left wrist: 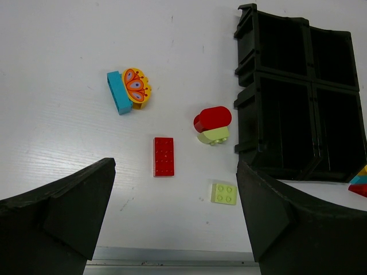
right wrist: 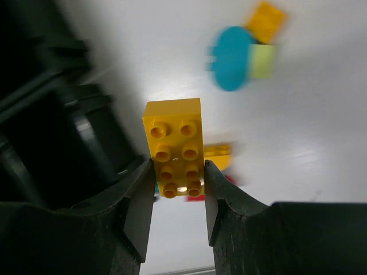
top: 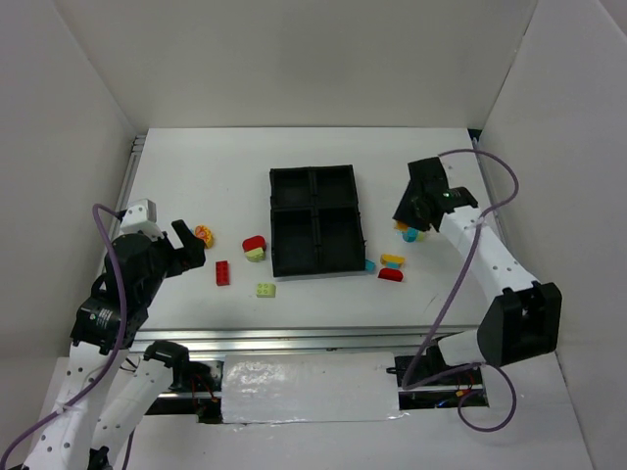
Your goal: Sort the legos into containers by color
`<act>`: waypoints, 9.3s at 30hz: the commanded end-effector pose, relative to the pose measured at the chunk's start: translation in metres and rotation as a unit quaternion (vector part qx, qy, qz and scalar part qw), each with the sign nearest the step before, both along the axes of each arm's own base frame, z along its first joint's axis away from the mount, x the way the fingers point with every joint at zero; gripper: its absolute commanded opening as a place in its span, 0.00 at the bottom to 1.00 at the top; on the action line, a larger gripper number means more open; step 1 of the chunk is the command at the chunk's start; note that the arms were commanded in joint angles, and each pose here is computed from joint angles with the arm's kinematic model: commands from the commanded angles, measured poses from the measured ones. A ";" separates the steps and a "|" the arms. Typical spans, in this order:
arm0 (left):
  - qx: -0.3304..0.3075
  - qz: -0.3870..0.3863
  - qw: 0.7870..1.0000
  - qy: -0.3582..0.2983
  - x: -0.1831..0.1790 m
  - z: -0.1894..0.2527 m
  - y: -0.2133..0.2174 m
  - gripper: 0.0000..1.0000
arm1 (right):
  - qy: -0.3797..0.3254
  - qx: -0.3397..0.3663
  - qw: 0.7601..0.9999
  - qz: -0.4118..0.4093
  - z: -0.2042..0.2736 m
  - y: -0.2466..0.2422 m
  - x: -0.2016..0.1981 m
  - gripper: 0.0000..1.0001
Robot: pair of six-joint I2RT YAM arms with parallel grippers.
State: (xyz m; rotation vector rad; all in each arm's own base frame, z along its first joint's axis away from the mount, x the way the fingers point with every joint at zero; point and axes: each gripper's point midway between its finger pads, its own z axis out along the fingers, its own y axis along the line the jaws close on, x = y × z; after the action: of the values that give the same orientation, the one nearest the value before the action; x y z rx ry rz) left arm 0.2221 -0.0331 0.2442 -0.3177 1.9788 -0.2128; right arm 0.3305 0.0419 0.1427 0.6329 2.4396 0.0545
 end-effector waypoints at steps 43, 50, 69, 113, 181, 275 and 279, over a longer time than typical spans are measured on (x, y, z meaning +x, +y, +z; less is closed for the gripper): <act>0.006 -0.010 1.000 -0.017 0.006 0.008 -0.003 0.99 | -0.015 -0.053 0.996 0.070 -0.014 0.056 -0.035 0.85; 0.005 -0.004 1.000 -0.021 0.004 0.009 -0.001 0.99 | 0.028 -0.052 0.998 0.033 -0.055 0.035 -0.043 0.84; 0.006 -0.012 1.000 -0.016 0.006 0.006 -0.004 1.00 | 0.110 -0.081 0.990 -0.040 -0.072 -0.036 0.053 0.92; -0.234 -0.377 0.892 -0.086 -0.006 0.056 -0.174 1.00 | -0.115 0.011 0.987 0.111 0.097 0.126 -0.030 0.26; -0.271 -0.588 0.731 -0.216 -0.119 0.124 -0.271 0.00 | -0.417 0.331 0.644 0.551 0.216 0.230 -0.215 0.71; -0.069 -0.148 0.986 -0.044 0.119 -0.015 -0.229 0.99 | -0.295 0.112 0.931 0.186 0.130 0.144 0.004 0.00; -0.078 -0.140 0.986 -0.050 0.091 0.013 -0.201 0.99 | -0.262 0.069 0.949 0.161 0.117 0.143 0.041 0.00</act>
State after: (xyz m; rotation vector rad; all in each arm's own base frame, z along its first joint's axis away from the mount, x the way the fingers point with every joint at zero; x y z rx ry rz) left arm 0.3298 -0.2513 0.2190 -0.0707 1.9678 -0.5002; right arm 0.3498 0.1898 0.2491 0.2090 2.0075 0.5439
